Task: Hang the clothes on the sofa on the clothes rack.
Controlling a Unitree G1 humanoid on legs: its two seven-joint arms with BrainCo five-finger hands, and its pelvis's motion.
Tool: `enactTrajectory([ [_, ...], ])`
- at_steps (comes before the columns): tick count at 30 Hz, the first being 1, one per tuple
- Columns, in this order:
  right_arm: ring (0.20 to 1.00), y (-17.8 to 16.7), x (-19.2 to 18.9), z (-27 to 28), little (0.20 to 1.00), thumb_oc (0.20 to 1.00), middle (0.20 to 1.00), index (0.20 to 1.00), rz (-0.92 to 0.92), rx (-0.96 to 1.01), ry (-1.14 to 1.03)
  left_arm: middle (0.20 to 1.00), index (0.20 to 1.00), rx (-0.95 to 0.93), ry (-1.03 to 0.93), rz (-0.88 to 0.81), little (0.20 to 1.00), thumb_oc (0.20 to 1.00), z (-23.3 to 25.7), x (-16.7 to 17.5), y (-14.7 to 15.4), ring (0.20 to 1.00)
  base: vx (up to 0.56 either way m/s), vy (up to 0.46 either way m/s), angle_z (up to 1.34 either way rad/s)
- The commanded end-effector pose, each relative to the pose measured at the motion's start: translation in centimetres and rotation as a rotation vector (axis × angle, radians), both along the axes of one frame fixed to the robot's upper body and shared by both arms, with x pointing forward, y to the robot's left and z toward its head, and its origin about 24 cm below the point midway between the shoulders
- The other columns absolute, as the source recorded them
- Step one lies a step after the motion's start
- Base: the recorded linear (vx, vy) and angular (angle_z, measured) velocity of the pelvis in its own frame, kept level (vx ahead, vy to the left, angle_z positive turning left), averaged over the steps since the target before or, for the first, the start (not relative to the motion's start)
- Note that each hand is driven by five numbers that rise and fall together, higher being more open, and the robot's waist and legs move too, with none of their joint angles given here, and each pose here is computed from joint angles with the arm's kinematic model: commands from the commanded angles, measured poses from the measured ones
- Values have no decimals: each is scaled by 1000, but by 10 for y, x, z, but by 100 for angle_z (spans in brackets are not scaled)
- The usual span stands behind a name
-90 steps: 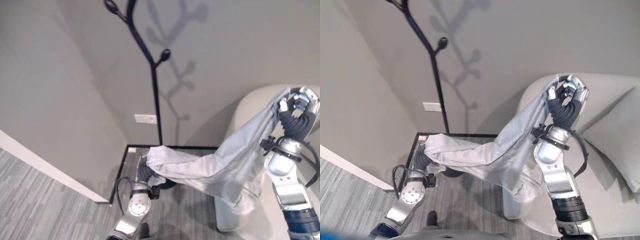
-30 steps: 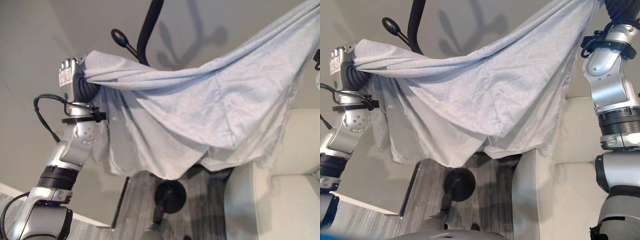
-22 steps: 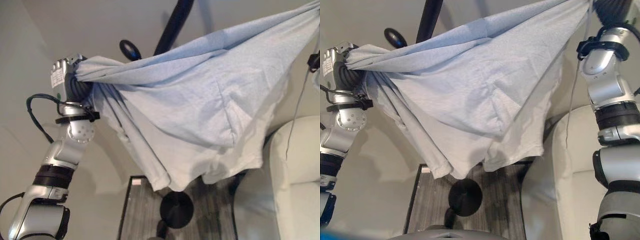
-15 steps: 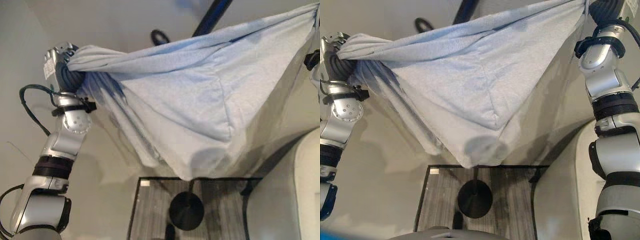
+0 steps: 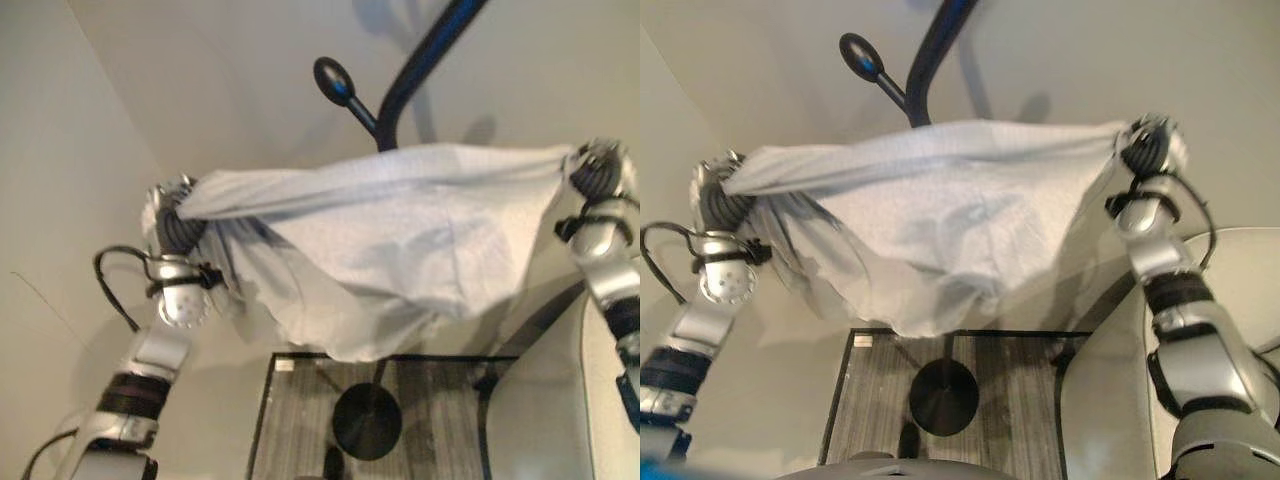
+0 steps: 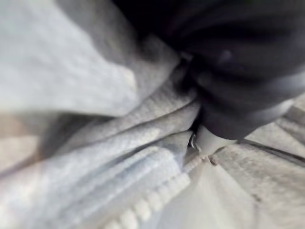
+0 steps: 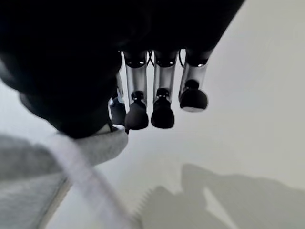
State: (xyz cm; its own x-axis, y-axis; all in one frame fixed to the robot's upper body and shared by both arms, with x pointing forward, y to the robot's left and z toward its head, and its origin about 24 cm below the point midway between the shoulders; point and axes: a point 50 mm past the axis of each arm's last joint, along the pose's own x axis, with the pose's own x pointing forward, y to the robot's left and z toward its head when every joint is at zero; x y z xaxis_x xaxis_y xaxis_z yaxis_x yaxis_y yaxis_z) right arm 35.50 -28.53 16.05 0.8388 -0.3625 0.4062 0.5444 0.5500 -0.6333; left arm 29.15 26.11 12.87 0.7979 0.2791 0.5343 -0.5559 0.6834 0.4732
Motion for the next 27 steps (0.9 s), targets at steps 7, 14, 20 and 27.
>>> enactTrajectory([
  [7, 200, -3, -14, -34, 200, 200, 200, 200, -36, 70, 44, 200, 200, -344, 41, 175, 200, 200, -42, -19, 28, 200, -16, -38, 1],
  [14, 200, 65, -21, -107, 200, 200, 200, 200, 73, 264, 189, 200, 200, -584, 342, 26, 200, 200, -122, -19, -45, 200, -32, -11, -2],
  [20, 200, 125, -32, -151, 200, 200, 200, 200, 175, 372, 334, 1000, 1000, -684, 457, -168, 1000, 1000, -139, -20, -102, 1000, -38, -13, 1],
  [27, 200, 149, -54, -187, 200, 200, 200, 200, 247, 274, 516, 1000, 1000, -677, 543, -134, 1000, 1000, -157, -29, -100, 1000, -26, -7, 0],
])
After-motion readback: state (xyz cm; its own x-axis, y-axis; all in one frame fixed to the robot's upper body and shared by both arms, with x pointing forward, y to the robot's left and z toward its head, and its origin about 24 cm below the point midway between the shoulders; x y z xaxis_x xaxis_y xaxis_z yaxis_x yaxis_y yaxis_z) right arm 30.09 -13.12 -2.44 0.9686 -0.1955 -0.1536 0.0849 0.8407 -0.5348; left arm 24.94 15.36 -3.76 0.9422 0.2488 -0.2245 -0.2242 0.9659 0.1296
